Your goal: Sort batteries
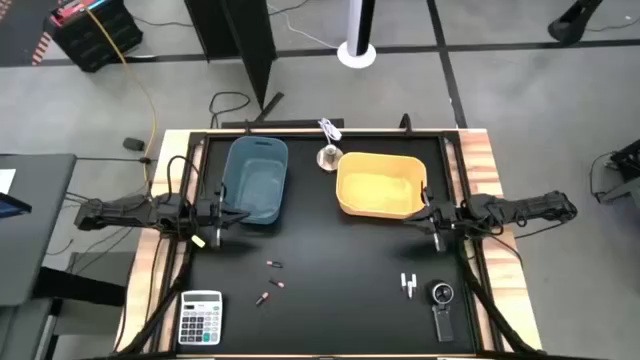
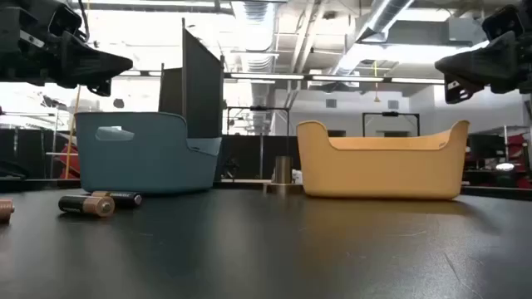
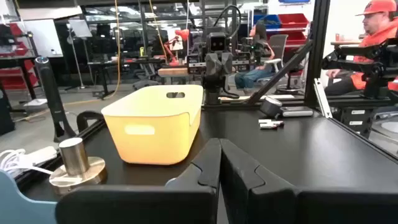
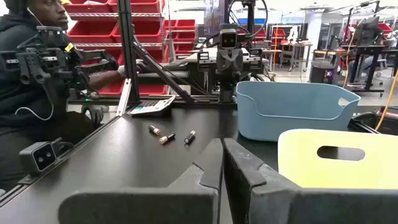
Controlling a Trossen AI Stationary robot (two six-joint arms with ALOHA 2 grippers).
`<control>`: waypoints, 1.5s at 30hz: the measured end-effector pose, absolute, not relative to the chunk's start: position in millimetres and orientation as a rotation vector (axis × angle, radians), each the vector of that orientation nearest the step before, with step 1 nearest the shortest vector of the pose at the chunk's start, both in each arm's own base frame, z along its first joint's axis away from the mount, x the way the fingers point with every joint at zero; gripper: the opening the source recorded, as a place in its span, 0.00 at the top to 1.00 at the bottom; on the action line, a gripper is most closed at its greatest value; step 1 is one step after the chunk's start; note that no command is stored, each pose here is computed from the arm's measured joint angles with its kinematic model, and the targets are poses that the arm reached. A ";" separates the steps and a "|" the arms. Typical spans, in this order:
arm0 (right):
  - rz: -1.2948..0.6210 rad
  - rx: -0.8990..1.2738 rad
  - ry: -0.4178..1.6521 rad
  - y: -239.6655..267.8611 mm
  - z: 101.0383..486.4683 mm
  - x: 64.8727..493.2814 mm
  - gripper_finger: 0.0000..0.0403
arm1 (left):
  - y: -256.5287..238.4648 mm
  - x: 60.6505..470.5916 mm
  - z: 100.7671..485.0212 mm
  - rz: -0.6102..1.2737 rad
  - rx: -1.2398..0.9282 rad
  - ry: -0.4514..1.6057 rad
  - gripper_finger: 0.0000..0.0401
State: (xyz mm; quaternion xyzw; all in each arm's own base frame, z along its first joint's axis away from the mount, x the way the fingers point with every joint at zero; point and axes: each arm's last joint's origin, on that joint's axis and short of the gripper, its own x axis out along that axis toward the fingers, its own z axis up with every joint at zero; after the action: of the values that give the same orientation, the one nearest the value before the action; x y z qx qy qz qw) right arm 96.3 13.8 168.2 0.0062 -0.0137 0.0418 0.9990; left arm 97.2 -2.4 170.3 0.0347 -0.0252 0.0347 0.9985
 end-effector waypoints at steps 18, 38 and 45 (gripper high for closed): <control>0.084 0.013 -0.028 13.8 168.3 96.3 0.92 | -2.4 97.2 170.3 0.070 0.069 -0.051 1.00; 0.083 0.012 -0.028 13.8 168.2 96.3 0.92 | -2.0 95.7 183.1 0.066 -0.151 -0.190 1.00; 0.083 0.006 -0.028 13.8 168.2 96.3 0.92 | -11.7 95.3 183.0 -0.262 -0.285 -0.148 1.00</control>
State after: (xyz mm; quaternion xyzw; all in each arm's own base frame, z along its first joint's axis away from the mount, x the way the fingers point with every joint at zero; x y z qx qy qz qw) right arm 96.3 13.8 168.2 0.0028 -0.0140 0.0416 0.9990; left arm 95.3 -11.7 183.0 -0.1415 -0.0737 -0.1299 0.9786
